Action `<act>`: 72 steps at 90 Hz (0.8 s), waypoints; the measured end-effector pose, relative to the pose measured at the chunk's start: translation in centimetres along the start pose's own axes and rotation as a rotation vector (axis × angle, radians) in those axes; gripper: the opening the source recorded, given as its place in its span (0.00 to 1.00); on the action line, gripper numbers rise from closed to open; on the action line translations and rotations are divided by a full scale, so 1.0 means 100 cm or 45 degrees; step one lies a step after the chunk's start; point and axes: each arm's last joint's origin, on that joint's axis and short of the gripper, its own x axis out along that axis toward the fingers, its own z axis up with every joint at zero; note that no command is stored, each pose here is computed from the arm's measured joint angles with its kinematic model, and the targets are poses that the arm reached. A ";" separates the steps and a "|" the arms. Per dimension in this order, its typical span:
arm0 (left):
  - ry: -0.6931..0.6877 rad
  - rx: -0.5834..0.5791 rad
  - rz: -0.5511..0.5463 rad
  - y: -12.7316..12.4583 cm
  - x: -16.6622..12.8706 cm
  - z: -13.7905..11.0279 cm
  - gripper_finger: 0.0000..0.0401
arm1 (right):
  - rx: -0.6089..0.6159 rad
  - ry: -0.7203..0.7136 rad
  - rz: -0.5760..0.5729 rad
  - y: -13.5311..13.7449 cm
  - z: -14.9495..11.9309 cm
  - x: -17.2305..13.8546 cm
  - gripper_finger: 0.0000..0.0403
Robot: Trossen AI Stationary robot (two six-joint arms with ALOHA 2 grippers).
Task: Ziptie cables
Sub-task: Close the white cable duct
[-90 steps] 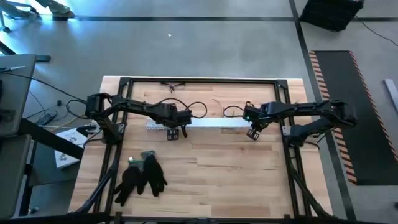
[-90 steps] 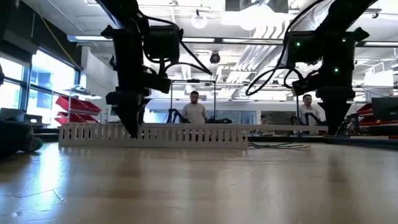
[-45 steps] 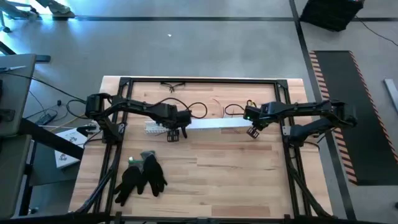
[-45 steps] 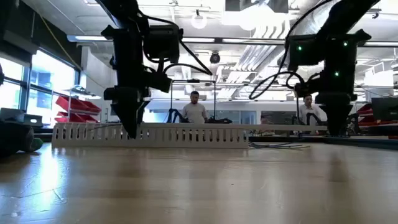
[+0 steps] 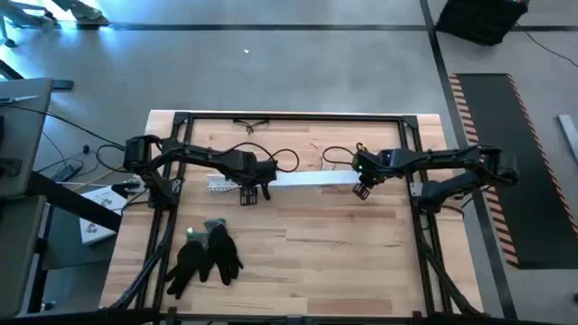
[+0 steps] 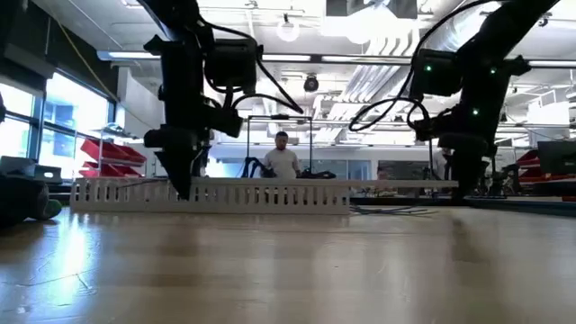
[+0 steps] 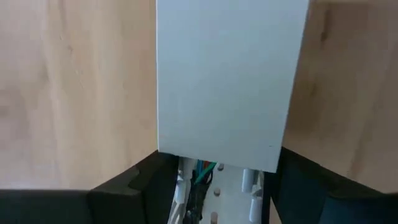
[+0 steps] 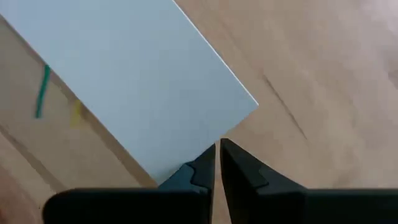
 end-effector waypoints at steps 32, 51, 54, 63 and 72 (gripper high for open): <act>0.119 -0.011 -0.040 0.003 -0.012 -0.002 0.55 | 0.016 0.096 -0.054 -0.002 -0.008 -0.001 0.03; 0.148 -0.020 -0.137 0.001 -0.014 -0.004 0.59 | 0.009 0.102 -0.055 -0.002 -0.008 -0.001 0.03; 0.151 -0.019 -0.137 0.001 -0.014 -0.004 0.59 | 0.009 0.102 -0.055 -0.002 -0.008 -0.001 0.03; 0.187 -0.029 -0.116 0.001 -0.014 -0.007 0.60 | 0.008 0.105 -0.057 -0.002 -0.009 -0.001 0.03; 0.246 -0.048 -0.066 0.003 -0.014 -0.011 0.60 | 0.004 0.105 -0.057 -0.002 -0.009 -0.001 0.03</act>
